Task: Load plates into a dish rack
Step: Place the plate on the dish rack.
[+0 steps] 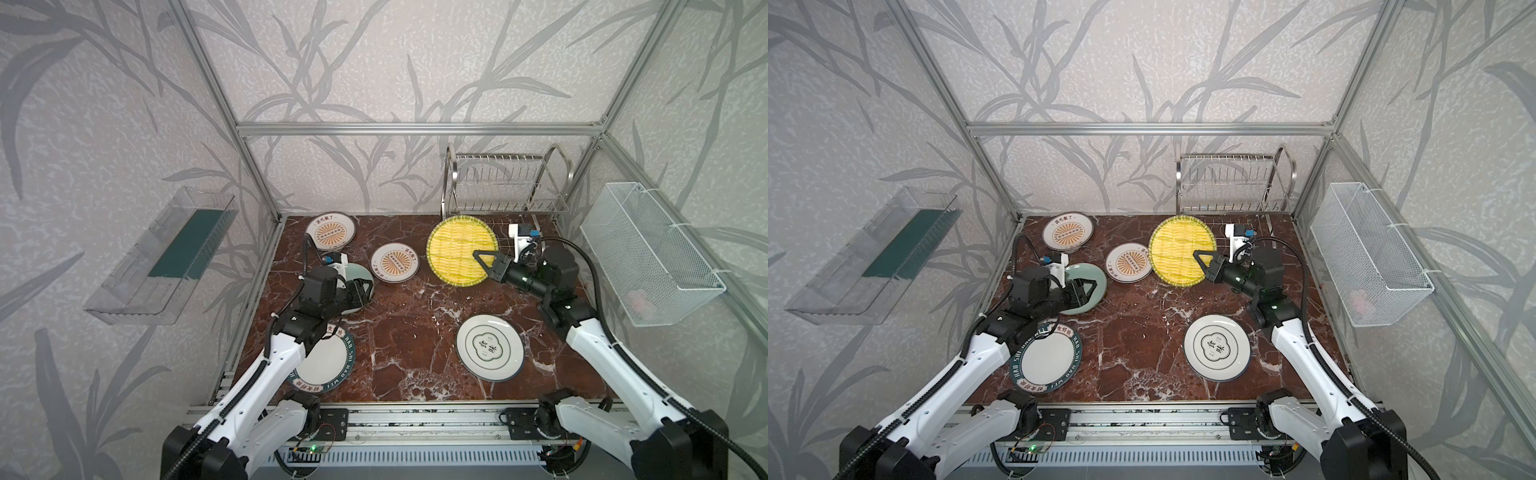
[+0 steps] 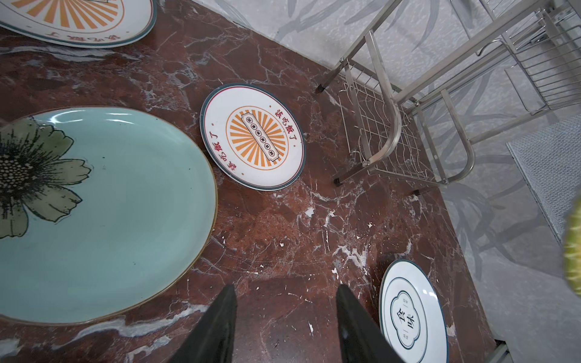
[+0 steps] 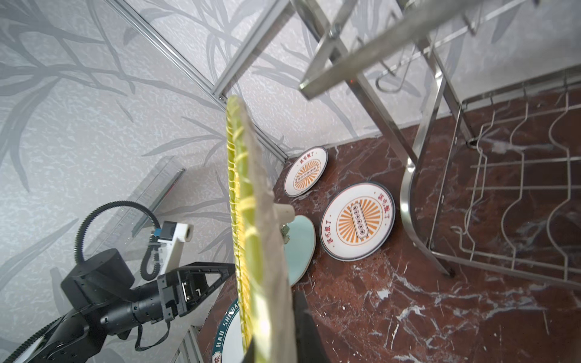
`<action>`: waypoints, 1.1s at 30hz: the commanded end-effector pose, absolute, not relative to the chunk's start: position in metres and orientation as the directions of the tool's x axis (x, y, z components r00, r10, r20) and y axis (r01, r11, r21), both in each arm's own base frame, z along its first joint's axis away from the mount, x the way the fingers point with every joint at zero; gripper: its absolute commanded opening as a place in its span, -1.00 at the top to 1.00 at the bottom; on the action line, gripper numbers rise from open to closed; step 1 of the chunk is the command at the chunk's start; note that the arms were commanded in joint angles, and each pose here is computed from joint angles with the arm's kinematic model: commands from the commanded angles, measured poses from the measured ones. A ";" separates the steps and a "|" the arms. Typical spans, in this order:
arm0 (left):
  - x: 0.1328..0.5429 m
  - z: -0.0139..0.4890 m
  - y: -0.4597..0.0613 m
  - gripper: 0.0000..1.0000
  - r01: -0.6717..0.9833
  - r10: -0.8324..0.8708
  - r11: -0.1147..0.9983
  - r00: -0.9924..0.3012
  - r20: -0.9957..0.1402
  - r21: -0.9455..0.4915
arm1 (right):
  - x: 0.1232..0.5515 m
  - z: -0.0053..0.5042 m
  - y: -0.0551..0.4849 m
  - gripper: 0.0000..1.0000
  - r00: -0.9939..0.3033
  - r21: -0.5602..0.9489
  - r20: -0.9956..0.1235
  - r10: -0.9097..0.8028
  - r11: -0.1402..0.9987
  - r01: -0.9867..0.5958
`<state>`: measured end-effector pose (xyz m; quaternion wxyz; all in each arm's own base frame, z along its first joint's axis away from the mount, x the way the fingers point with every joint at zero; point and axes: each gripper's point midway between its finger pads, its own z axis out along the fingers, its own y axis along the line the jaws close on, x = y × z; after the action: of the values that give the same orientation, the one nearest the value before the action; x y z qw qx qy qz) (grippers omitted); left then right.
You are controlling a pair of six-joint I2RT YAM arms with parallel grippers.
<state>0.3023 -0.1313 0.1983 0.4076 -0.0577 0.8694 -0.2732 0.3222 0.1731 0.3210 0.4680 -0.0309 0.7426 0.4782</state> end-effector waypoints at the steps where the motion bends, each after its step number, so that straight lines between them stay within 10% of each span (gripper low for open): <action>1: 0.303 0.207 -0.120 0.01 0.104 -0.322 0.870 -0.618 -0.717 -0.481 | 0.307 0.363 0.169 1.00 -0.524 0.630 -0.776 0.351 0.478 -0.613; 33: 0.280 0.242 -0.098 0.09 0.104 -0.190 0.940 -0.632 -0.752 -0.325 | 0.413 0.514 -0.007 1.00 -0.074 0.063 -0.995 0.061 0.998 -0.026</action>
<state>0.2884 -0.1074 0.2311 0.4299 -0.0392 0.8787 -0.2040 0.4095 0.0129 0.5027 0.6679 0.0041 0.7374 0.1005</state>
